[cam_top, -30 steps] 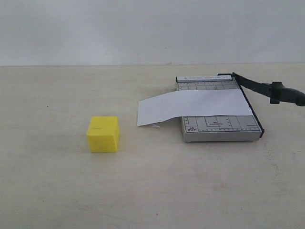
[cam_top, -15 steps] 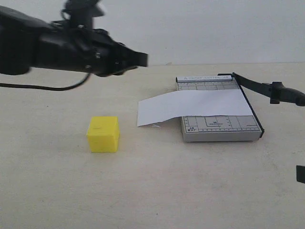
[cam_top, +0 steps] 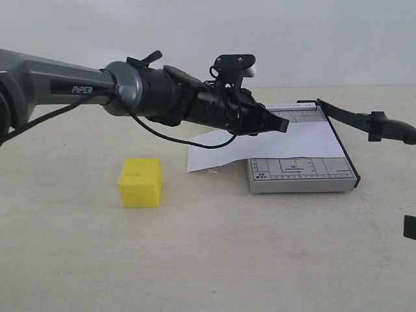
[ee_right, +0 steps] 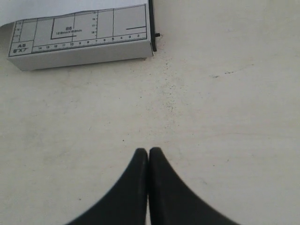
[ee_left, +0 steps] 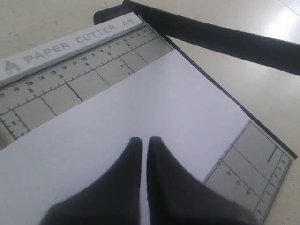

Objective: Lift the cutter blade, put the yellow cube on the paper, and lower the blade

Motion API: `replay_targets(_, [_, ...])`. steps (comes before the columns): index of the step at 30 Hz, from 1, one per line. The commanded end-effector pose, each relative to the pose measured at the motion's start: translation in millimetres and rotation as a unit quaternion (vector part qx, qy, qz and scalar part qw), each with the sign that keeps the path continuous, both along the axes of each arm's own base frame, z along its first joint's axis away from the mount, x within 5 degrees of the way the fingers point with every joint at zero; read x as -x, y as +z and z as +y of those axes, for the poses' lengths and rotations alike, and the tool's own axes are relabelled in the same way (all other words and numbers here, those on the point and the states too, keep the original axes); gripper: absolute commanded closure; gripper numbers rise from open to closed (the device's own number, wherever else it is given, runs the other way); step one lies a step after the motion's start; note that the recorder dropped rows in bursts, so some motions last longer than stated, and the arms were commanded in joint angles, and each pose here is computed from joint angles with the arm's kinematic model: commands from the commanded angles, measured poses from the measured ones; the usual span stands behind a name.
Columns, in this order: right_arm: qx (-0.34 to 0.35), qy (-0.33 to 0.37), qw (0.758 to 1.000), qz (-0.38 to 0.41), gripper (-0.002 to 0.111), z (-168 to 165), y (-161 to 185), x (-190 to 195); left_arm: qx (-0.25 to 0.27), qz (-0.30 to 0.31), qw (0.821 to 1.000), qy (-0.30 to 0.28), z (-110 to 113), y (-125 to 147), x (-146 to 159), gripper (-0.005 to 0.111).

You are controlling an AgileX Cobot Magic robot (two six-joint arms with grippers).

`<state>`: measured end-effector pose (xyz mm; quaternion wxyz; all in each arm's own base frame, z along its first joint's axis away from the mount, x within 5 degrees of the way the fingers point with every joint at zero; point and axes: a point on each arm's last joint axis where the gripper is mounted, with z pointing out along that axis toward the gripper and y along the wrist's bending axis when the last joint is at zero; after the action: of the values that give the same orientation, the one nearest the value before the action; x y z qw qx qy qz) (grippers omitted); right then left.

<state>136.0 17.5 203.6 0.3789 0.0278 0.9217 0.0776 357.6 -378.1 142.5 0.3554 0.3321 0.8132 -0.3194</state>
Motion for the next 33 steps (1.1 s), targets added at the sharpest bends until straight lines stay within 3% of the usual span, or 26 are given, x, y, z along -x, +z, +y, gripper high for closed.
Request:
replay_targets(1, [-0.007,-0.003,1.0,-0.007,0.108,1,1,-1,0.0,0.008,1.0,-0.024,-7,-8,0,0.102])
replay_targets(23, [-0.019,-0.009,1.0,-0.003,0.108,2,1,-1,-0.015,0.127,0.988,-0.089,-36,-43,-5,0.102])
replay_targets(33, [-0.02,-0.009,1.0,-0.003,0.108,2,1,-1,-0.042,0.094,0.989,-0.106,-49,-46,8,0.102])
